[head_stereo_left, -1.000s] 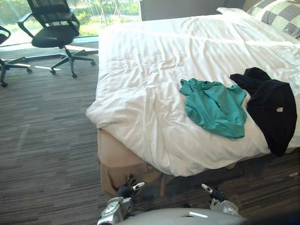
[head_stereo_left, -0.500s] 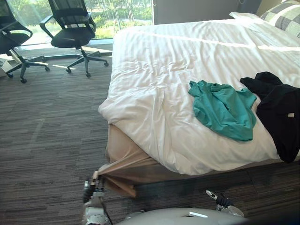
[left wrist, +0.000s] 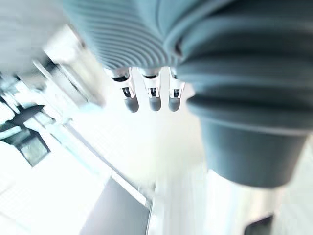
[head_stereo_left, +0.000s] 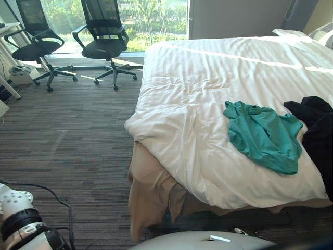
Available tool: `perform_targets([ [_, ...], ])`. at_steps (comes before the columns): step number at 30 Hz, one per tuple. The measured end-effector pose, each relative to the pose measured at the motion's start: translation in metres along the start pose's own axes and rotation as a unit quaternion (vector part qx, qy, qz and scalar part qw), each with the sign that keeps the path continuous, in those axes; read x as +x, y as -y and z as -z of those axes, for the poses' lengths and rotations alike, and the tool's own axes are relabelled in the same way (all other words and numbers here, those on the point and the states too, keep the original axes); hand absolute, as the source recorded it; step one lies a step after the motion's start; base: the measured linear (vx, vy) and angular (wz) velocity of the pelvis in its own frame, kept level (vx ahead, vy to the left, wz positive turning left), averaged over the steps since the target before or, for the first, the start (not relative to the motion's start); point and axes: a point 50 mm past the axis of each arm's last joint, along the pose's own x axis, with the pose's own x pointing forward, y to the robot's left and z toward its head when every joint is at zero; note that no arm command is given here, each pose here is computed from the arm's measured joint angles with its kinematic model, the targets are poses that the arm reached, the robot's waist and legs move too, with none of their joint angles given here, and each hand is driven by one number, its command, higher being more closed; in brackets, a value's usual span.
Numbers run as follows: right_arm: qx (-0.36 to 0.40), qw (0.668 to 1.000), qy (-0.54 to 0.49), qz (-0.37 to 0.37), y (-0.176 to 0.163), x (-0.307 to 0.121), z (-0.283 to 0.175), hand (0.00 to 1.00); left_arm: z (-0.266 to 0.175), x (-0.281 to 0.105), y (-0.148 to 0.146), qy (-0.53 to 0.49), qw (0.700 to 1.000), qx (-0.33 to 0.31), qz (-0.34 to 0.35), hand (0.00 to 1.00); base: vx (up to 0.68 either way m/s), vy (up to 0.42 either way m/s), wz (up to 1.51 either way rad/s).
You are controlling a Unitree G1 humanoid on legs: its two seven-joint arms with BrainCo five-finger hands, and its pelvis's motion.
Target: Tidy the bed and pick cloth on bed and put in laundry
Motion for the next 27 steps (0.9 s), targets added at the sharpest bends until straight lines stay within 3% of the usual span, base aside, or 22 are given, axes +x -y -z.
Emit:
perform_targets([
  [6,0.0,1.0,0.004,-0.013,-0.005,0.0,-0.002,0.0,0.023,0.017,0.071,-0.074,0.98,0.09,0.161,0.0,-0.01,0.007,-0.17],
  [12,0.015,1.0,0.004,-0.017,-0.004,-0.001,0.0,0.0,0.055,0.013,0.152,-0.12,0.911,0.201,0.341,0.0,-0.03,-0.024,-0.15],
  [14,0.024,1.0,0.004,-0.017,-0.002,-0.001,0.0,0.0,0.073,0.001,0.175,-0.136,0.869,0.254,0.401,0.0,-0.02,-0.018,-0.24],
  [19,0.044,0.999,0.007,-0.008,0.003,-0.001,0.0,0.0,0.118,-0.036,0.197,-0.171,0.794,0.348,0.468,0.0,-0.02,-0.019,-0.24],
  [21,0.047,0.999,0.005,-0.005,0.005,-0.001,0.001,0.0,0.144,-0.056,0.192,-0.2,0.733,0.42,0.497,0.0,-0.02,0.001,-0.43],
  [27,0.071,0.997,-0.016,0.004,0.006,-0.005,0.017,0.0,0.181,-0.094,0.191,-0.263,0.647,0.482,0.529,0.0,-0.03,-0.023,-0.25],
])
